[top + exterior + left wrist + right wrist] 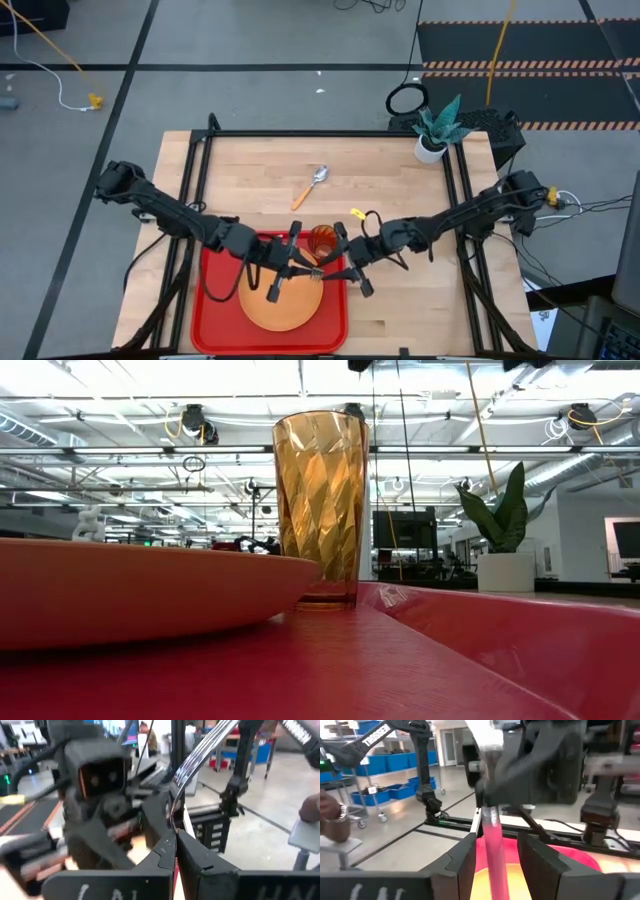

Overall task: Pick and place plate/cup/fork/spoon on tray
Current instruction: Put the pink fork on the red serving tray to the left of the orange plate

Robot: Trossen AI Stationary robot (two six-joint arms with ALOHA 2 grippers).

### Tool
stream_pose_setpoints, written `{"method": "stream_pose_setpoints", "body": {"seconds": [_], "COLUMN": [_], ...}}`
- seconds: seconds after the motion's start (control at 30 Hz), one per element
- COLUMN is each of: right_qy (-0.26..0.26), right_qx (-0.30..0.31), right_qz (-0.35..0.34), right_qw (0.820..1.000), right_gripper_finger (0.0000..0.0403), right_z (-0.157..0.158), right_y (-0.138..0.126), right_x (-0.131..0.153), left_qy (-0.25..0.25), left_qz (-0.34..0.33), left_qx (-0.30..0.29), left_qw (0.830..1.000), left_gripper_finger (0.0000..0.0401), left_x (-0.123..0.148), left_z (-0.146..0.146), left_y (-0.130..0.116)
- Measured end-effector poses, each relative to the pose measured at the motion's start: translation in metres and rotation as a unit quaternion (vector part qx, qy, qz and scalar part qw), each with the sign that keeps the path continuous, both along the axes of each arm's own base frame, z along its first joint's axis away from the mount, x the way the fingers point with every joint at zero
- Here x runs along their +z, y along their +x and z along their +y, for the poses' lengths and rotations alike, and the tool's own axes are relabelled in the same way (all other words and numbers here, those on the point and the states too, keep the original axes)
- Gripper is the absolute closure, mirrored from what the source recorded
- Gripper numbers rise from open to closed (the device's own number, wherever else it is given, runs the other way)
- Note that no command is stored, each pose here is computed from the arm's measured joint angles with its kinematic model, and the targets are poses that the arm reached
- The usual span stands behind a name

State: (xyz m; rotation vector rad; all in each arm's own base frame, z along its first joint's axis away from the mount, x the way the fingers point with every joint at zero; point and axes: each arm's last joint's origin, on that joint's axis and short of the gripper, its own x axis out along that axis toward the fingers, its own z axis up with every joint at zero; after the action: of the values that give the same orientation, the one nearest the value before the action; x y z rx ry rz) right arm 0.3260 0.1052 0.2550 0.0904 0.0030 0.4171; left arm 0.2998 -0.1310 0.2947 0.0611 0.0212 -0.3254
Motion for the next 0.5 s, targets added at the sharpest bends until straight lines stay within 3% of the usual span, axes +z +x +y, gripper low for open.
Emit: {"method": "stream_pose_setpoints", "body": {"seconds": [0.17, 0.4, 0.5], "right_qy": [0.013, 0.020, 0.018], "right_qx": [0.015, 0.014, 0.016], "right_qz": [-0.008, -0.006, -0.008], "right_qw": [1.000, 1.000, 1.000], "right_gripper_finger": [0.0283, 0.0372, 0.0383], "right_z": [-0.001, -0.006, -0.006], "right_y": [0.007, 0.012, 0.012], "right_x": [-0.008, -0.014, -0.014], "left_qy": [0.007, 0.007, 0.009], "left_qz": [-0.006, -0.003, 0.000], "left_qx": [0.001, 0.006, 0.008], "left_qw": [1.000, 1.000, 1.000], "left_gripper_finger": [0.0397, 0.0397, 0.0393], "left_x": [0.000, -0.001, -0.001], "left_z": [0.001, 0.003, 0.002], "left_y": [0.002, 0.002, 0.002]}}
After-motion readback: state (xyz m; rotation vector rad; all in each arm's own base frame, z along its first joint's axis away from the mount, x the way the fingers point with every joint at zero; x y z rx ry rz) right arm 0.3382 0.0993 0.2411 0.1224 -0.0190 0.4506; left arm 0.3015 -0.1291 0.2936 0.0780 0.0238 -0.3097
